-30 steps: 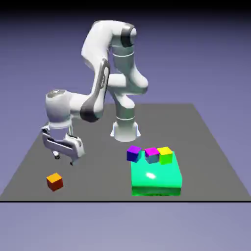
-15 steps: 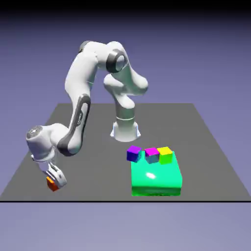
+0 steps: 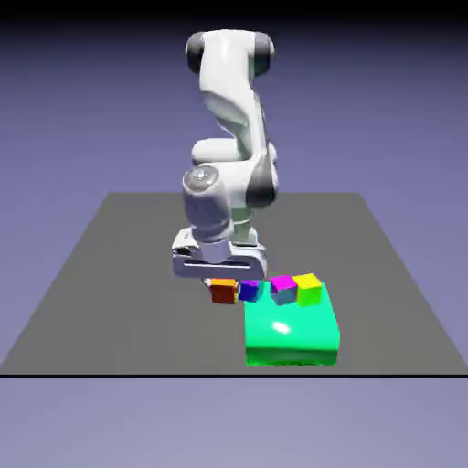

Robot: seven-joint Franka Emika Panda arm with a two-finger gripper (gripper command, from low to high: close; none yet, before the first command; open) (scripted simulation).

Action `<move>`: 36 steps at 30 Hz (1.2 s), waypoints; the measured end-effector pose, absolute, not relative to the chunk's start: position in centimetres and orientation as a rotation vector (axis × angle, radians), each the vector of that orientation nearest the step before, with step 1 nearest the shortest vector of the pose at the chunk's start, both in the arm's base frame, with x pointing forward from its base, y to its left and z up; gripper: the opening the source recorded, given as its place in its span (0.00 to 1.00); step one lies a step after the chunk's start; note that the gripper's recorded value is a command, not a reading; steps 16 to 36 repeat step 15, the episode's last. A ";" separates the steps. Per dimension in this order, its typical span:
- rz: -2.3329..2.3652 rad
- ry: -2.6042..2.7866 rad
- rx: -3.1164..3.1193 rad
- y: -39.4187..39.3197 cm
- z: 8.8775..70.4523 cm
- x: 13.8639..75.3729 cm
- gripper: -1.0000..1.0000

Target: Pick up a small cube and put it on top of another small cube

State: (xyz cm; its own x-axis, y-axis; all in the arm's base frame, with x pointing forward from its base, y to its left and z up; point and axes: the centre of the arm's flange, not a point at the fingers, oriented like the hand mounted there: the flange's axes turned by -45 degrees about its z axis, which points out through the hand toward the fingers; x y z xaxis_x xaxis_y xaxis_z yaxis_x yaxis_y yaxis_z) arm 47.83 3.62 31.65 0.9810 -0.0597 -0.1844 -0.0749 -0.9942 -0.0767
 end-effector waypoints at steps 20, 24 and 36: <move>0.274 -0.265 -3.134 12.6 28.8 40.9 1.00; 0.274 -0.265 -3.134 12.6 28.8 40.9 1.00; 0.274 -0.265 -3.134 12.6 28.8 40.9 1.00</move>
